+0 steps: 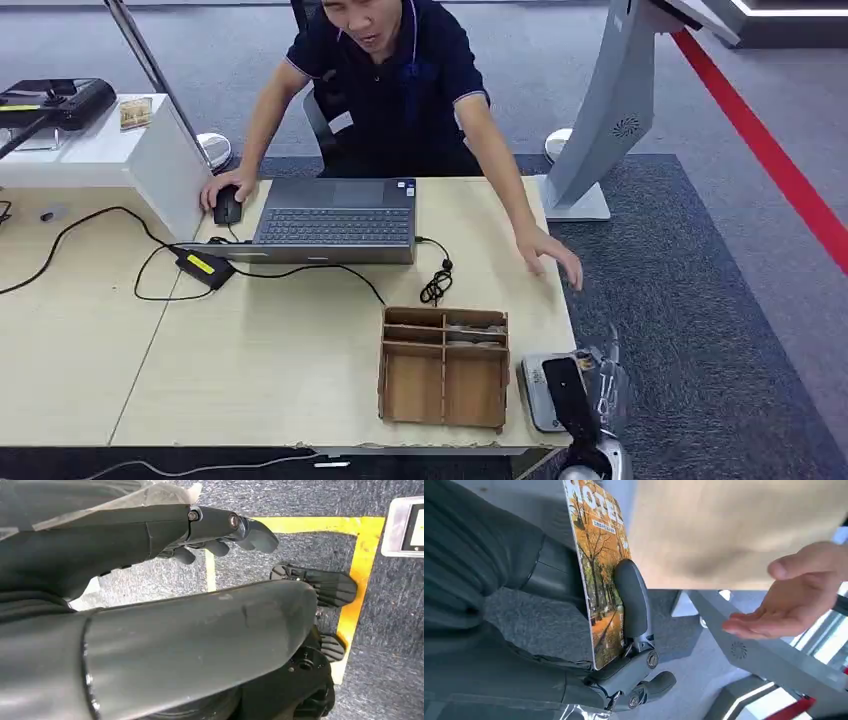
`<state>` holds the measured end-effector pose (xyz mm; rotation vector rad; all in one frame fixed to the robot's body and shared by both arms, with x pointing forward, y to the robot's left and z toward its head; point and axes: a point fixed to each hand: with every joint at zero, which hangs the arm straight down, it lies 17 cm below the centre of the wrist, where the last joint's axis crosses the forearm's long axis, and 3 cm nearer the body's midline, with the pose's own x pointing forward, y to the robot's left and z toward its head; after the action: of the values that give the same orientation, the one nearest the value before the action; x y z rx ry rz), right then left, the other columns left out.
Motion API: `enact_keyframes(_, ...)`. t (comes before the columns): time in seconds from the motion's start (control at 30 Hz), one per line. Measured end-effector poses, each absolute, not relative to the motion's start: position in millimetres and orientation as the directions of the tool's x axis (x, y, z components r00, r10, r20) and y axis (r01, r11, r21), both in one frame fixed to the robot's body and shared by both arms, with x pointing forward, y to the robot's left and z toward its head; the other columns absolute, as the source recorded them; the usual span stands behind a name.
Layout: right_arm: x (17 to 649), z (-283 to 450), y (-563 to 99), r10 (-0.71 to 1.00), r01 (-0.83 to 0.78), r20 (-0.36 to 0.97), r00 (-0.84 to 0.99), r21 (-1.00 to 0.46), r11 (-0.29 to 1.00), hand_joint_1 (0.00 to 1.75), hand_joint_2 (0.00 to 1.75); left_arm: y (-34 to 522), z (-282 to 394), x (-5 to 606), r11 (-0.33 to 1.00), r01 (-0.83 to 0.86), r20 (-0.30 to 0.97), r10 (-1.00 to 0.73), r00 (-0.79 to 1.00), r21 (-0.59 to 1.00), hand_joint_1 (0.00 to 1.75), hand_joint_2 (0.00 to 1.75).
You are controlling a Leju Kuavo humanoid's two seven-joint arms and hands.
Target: Pass the card to the sensor for recognition and then transmit it.
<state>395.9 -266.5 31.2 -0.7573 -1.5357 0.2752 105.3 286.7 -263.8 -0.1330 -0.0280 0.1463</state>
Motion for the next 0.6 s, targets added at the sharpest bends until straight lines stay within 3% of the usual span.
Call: enact_keyframes(0.6, 437, 178, -188, 0.509, 0.369, 0.805, -0.304, -0.393, 0.842, 1.75, 1.75, 288, -263, 104, 0.986, -0.086, 0.024, 0.091, 0.996, -0.142, 0.0, 0.0)
